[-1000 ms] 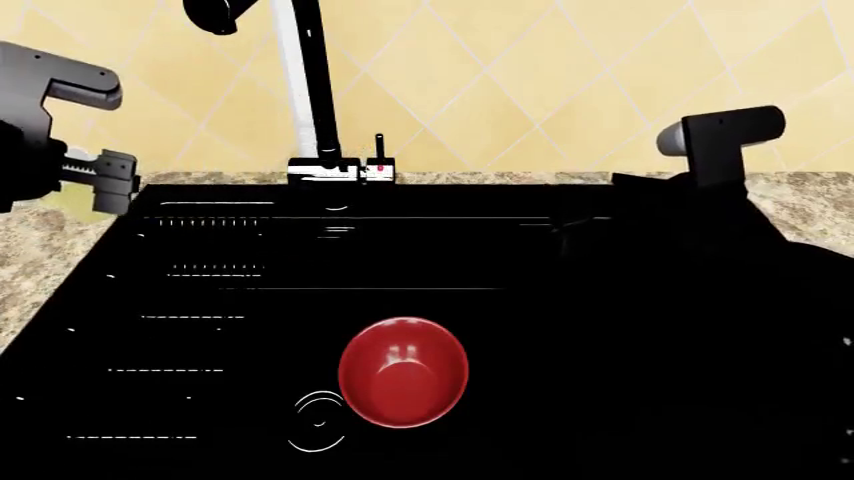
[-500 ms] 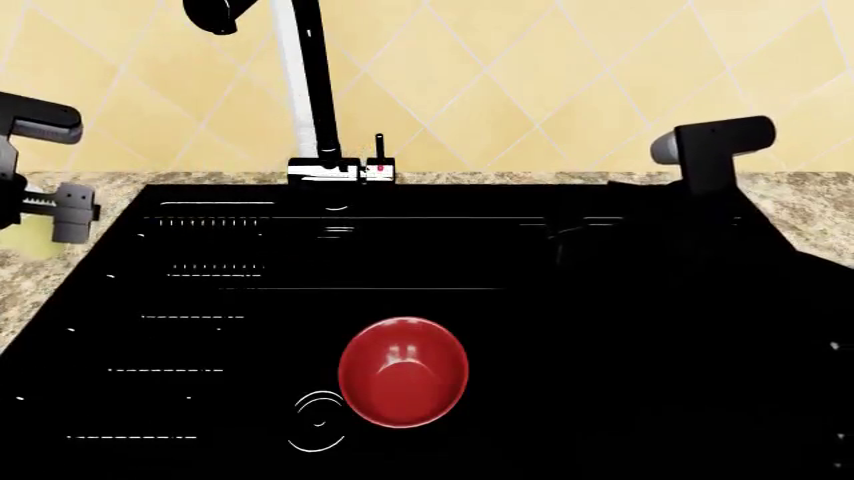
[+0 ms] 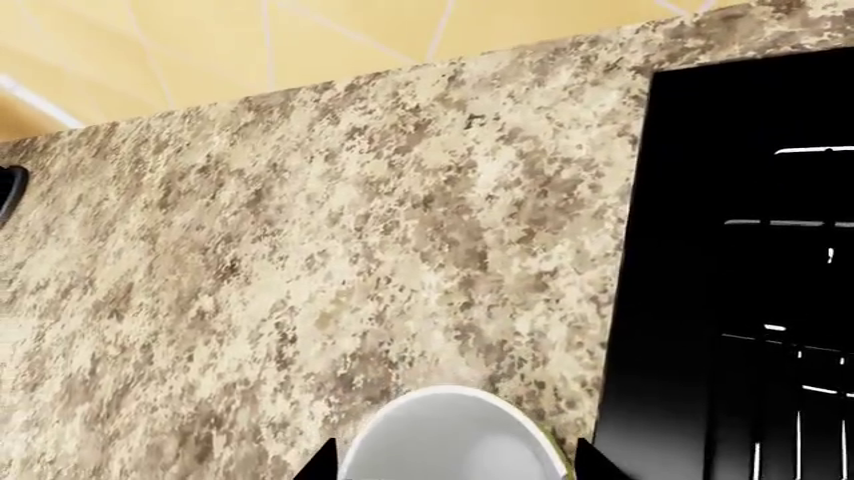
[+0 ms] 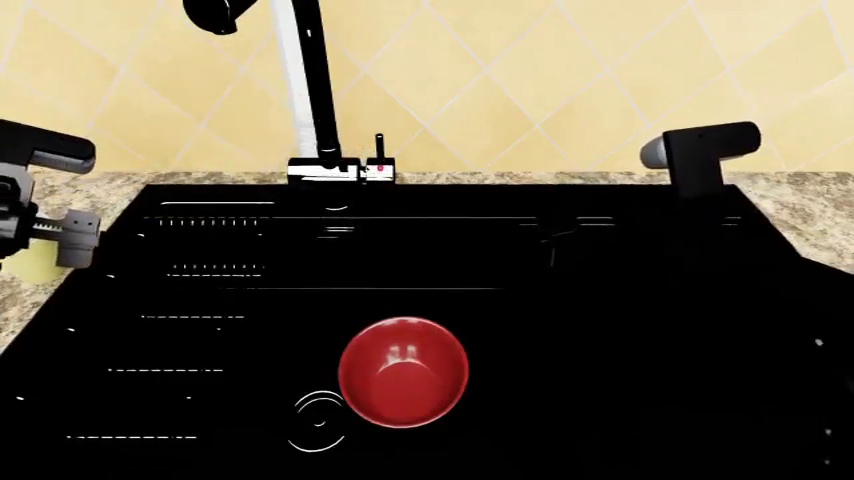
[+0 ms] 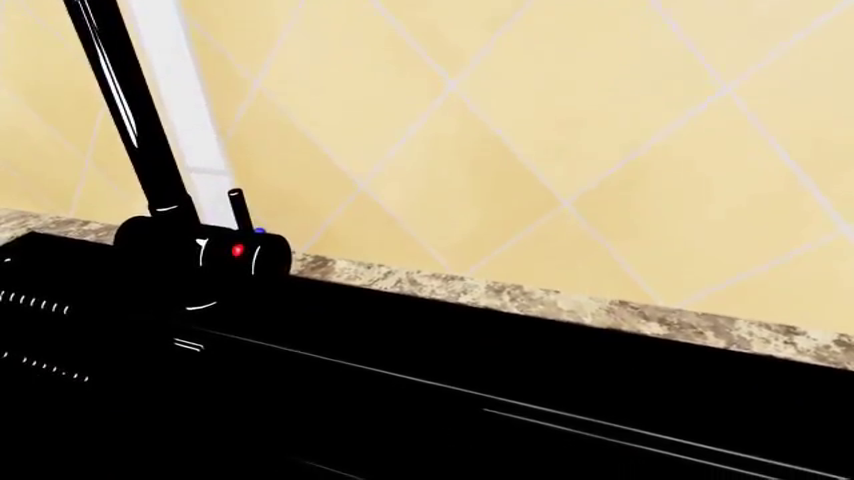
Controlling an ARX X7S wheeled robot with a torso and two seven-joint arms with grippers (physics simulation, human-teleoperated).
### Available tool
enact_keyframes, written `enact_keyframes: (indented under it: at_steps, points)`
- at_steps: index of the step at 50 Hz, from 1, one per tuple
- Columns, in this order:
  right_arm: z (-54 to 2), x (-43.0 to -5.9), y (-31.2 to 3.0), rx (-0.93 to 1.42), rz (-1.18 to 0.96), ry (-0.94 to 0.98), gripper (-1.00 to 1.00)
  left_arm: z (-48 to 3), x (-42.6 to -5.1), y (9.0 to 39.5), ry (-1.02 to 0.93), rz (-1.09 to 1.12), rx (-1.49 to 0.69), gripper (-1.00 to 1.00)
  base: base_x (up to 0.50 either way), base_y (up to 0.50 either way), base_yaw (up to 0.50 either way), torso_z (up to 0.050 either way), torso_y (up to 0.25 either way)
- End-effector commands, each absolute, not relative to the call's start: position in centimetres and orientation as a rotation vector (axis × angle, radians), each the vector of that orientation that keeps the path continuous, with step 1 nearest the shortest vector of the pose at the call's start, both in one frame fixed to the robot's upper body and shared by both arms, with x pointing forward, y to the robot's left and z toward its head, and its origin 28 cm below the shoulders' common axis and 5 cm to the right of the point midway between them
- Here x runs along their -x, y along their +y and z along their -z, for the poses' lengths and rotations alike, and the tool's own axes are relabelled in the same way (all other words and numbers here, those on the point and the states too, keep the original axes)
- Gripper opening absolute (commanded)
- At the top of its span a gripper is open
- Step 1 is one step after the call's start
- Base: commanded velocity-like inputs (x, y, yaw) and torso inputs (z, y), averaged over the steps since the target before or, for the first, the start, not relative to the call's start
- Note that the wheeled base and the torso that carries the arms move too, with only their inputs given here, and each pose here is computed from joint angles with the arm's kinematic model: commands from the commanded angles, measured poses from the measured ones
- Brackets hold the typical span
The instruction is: Pick the cup and bowl from the sink and place them on the counter for drying.
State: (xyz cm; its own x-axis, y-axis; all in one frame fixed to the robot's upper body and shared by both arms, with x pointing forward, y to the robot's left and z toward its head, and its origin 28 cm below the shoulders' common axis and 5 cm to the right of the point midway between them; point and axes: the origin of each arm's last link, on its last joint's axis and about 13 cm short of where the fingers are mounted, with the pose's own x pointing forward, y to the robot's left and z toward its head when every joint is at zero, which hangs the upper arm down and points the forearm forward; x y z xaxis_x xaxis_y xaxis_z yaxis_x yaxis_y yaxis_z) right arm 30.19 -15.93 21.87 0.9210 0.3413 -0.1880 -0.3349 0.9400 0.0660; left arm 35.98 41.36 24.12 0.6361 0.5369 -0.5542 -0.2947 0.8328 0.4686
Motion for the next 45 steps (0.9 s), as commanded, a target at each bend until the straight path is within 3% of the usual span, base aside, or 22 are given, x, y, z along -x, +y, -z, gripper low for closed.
enact_keyframes:
  at_steps: [1,18,19,45]
  points:
    - [-21.8,-30.1,-15.9,-0.034,-0.345,0.204,1.0,-22.6,-35.7,41.6,0.775,-0.52,-0.372,-1.0,0.0,0.0,0.0,0.0,0.0]
    - [-21.3,-30.3,-15.8,-0.041,-0.348,0.213,1.0,-22.8,-35.4,42.1,0.793,-0.512,-0.373,-1.0,0.0,0.0,0.0,0.0,0.0]
    - [-21.4,-30.3,-15.8,-0.041,-0.35,0.213,1.0,-23.0,-35.4,42.0,0.788,-0.51,-0.363,1.0,0.0,0.0,0.0,0.0,0.0]
    - [-21.3,-30.1,-15.9,-0.05,-0.352,0.205,1.0,-26.6,-35.6,41.5,0.68,-0.42,-0.315,1.0,0.0,0.0,0.0,0.0,0.0]
